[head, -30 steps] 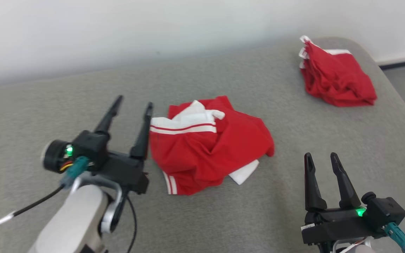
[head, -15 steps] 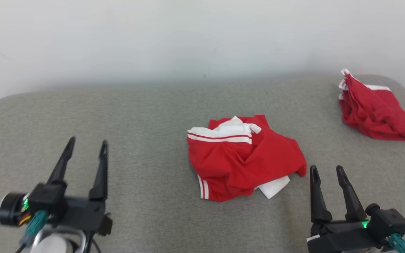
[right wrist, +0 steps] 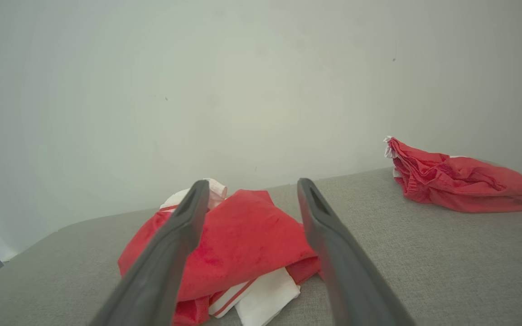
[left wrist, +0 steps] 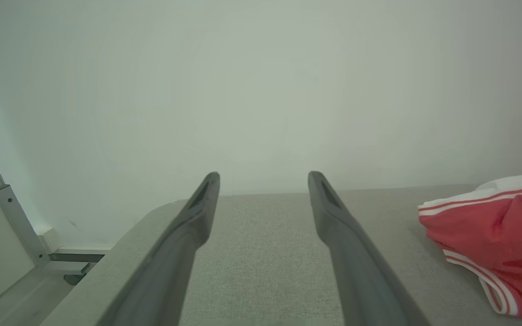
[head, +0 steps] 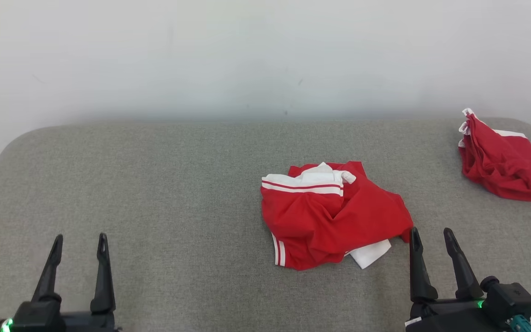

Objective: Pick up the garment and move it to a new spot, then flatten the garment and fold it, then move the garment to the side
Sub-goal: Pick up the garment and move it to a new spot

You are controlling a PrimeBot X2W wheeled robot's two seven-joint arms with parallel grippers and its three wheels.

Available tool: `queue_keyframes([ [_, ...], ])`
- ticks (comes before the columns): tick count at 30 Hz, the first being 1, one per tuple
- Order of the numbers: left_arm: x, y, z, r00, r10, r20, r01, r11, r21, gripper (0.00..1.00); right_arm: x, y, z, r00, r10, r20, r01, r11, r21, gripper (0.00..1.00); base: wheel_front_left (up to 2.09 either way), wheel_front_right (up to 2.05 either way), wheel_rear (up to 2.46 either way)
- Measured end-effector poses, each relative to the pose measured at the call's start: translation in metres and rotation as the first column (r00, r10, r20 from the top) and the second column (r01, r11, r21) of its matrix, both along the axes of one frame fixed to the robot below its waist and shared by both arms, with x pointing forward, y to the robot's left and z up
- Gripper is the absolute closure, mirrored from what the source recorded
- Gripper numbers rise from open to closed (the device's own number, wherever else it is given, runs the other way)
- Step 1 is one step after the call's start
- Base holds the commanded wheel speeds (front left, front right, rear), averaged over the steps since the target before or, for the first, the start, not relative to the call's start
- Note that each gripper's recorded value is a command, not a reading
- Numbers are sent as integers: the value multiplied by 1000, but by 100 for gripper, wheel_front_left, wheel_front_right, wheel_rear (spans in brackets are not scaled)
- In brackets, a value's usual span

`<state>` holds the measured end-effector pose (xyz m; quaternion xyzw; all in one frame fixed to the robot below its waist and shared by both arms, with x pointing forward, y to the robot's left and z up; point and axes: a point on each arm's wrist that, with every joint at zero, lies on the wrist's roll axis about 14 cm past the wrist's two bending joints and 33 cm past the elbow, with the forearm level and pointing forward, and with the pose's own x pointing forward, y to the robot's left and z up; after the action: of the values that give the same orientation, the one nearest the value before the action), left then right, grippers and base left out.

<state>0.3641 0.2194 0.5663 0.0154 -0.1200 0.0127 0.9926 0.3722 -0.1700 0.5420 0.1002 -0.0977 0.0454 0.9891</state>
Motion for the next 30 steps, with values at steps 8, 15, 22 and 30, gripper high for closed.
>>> queue_keyframes([
  [8, -11, 3, -22, 998, 21, -58, -20, 999, 28, 0, -6, -6, -12, 999, -17, -38, 17, 1000, 2, 0, 0, 0, 0],
  [15, -17, -2, -36, 995, 10, -95, -10, 1000, 7, 0, -12, -9, -21, 998, -24, -64, 25, 1000, 8, 0, 0, 0, 0],
  [22, -17, -9, -43, 993, -21, -115, 21, 1000, 4, 0, -14, -7, -28, 996, -19, -86, 19, 1000, 0, 0, 0, 0, 0],
  [30, -17, -10, -52, 989, -37, -141, 38, 999, 2, 0, -14, -4, -33, 995, -12, -100, 12, 1000, -2, 0, 0, 0, 0],
])
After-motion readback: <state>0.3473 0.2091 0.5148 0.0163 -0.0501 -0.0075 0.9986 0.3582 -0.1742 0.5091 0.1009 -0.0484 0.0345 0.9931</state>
